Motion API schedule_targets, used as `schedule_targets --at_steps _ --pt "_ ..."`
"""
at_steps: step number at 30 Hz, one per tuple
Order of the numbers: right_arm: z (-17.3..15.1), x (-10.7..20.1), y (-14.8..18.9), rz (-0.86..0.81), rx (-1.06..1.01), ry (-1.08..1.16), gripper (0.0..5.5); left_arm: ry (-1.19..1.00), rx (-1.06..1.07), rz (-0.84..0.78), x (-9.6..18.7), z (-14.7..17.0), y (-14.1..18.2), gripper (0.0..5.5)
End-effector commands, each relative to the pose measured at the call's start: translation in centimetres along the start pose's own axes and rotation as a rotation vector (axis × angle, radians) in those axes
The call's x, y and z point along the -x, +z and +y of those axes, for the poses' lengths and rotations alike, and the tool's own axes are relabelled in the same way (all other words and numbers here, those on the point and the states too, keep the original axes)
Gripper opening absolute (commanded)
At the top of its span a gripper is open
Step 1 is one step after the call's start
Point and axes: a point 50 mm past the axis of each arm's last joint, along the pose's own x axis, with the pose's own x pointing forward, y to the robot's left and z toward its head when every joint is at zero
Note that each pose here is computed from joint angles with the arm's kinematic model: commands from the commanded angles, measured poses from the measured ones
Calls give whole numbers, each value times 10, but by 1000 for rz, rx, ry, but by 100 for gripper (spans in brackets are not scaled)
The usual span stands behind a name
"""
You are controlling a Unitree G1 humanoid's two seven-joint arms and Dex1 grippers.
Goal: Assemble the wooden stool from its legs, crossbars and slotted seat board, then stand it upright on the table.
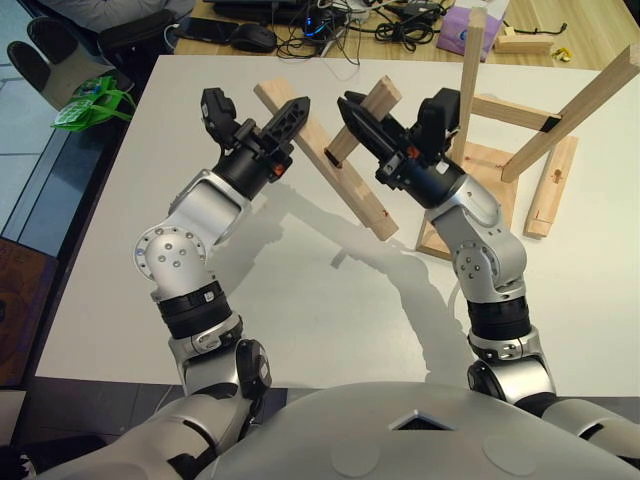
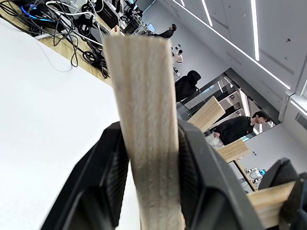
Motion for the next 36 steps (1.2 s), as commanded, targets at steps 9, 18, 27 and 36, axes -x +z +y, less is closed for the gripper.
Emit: schedule_targets --at_steps 9,18,27,36 --pt "-12 27 -25 200 27 -37 214 -60 27 -96 -10 -23 11 103" --pt "-32 117 -5 394 116 -129 373 67 -174 -237 0 -16 29 102" --pt "-62 227 49 816 304 -190 237 79 -176 -311 9 -34 15 102" --pt "-77 269 42 1188 364 -68 82 77 -145 -310 7 -39 5 102"
